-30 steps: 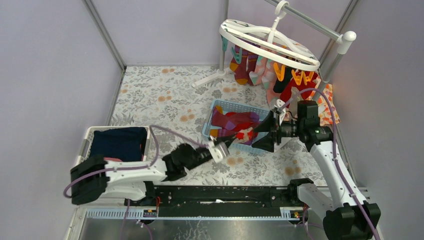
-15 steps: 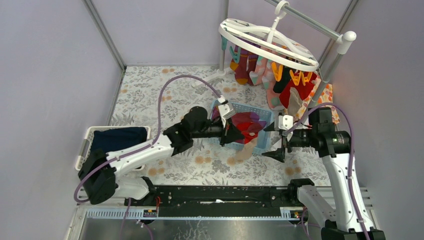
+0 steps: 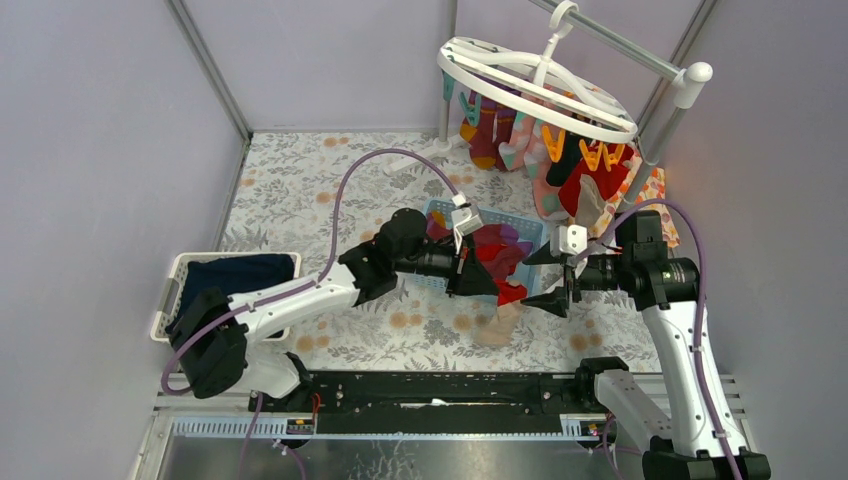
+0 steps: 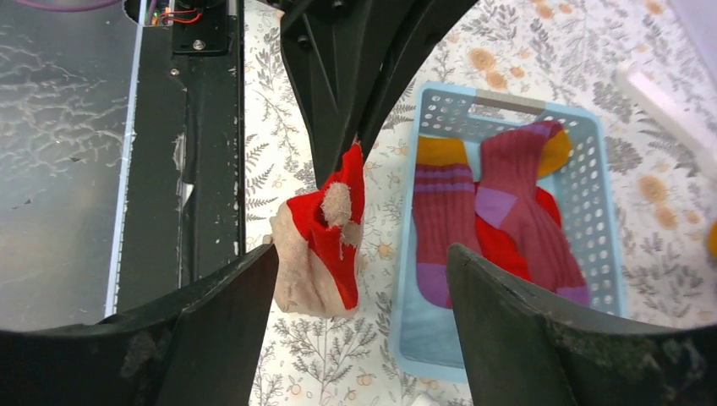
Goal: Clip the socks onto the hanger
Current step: Pick up the sock from the bin.
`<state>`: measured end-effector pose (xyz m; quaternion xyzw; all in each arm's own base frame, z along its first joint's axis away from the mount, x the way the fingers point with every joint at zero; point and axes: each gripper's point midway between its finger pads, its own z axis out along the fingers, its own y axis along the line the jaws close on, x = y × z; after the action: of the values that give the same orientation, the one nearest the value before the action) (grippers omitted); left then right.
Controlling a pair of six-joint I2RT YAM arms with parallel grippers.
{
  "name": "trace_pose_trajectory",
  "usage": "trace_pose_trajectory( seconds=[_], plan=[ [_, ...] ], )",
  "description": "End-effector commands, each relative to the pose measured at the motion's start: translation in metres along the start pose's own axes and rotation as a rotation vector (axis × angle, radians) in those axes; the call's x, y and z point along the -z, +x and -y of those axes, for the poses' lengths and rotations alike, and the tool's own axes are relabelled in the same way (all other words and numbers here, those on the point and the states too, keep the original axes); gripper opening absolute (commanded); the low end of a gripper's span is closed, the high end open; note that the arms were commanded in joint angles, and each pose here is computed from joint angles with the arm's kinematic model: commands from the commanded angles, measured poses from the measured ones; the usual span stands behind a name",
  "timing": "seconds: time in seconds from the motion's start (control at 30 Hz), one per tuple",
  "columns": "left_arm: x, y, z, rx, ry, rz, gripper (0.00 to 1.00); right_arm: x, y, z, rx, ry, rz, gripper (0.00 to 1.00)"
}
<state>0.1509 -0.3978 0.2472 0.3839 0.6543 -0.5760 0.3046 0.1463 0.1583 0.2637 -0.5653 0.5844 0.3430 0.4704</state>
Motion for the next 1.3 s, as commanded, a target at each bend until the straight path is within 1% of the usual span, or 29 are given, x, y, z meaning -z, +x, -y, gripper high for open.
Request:
trace_pose_trajectory(
  seconds=[0.0, 0.03, 0.07, 0.23, 0.33, 0.37, 0.4, 0.43, 0.53, 0.6, 0.67, 0.73, 0.8, 0.9, 1.0, 1.1, 1.27],
  plan=[
    [-0.004, -0.019, 0.011, -0.005, 0.06, 0.044, 0.0, -0.006, -0.003, -0.005, -0.043, -0.038, 0.067, 0.77],
    [-0.006, -0.019, 0.01, -0.003, 0.061, 0.043, 0.0, -0.007, -0.002, -0.006, -0.051, -0.043, 0.072, 0.74],
    [-0.007, -0.019, 0.01, 0.0, 0.066, 0.042, 0.0, -0.008, 0.001, -0.006, -0.062, -0.046, 0.074, 0.69],
    [-0.011, -0.022, 0.011, 0.014, 0.082, 0.051, 0.0, -0.011, 0.002, -0.008, -0.088, -0.064, 0.098, 0.38],
    [-0.012, -0.023, 0.01, 0.021, 0.082, 0.06, 0.0, -0.012, 0.001, -0.009, -0.098, -0.078, 0.11, 0.16],
    [-0.012, -0.023, 0.01, 0.025, 0.084, 0.064, 0.02, -0.012, 0.001, -0.01, -0.099, -0.08, 0.108, 0.07],
    [-0.012, -0.023, 0.011, 0.028, 0.089, 0.071, 0.07, -0.012, 0.001, -0.01, -0.104, -0.081, 0.107, 0.0],
    [-0.011, -0.023, 0.012, 0.025, 0.096, 0.08, 0.13, -0.012, -0.001, -0.011, -0.108, -0.084, 0.111, 0.0],
    [-0.003, -0.025, 0.013, -0.013, 0.096, 0.148, 0.41, -0.01, -0.005, -0.015, -0.107, -0.09, 0.12, 0.0],
    [0.011, -0.027, 0.016, -0.092, 0.094, 0.22, 0.57, -0.008, -0.007, -0.018, -0.105, -0.09, 0.119, 0.0],
    [0.027, -0.025, 0.016, -0.179, 0.075, 0.312, 0.76, -0.006, -0.01, -0.022, -0.099, -0.091, 0.124, 0.0],
    [0.044, -0.022, 0.022, -0.283, 0.078, 0.421, 0.88, -0.004, -0.014, -0.026, -0.098, -0.094, 0.136, 0.0],
    [0.06, -0.017, 0.027, -0.358, 0.083, 0.519, 0.9, -0.003, -0.018, -0.027, -0.099, -0.096, 0.154, 0.0],
    [0.071, -0.013, 0.028, -0.413, 0.07, 0.608, 0.91, -0.001, -0.024, -0.026, -0.101, -0.098, 0.183, 0.0],
    [0.065, -0.016, 0.024, -0.447, 0.037, 0.634, 0.91, -0.001, -0.025, -0.025, -0.105, -0.097, 0.195, 0.0],
    [0.059, -0.023, 0.028, -0.495, 0.051, 0.67, 0.91, -0.001, -0.024, -0.025, -0.108, -0.094, 0.198, 0.0],
    [0.039, -0.03, 0.027, -0.465, 0.099, 0.658, 0.86, -0.001, -0.022, -0.025, -0.109, -0.089, 0.199, 0.0]
  ],
)
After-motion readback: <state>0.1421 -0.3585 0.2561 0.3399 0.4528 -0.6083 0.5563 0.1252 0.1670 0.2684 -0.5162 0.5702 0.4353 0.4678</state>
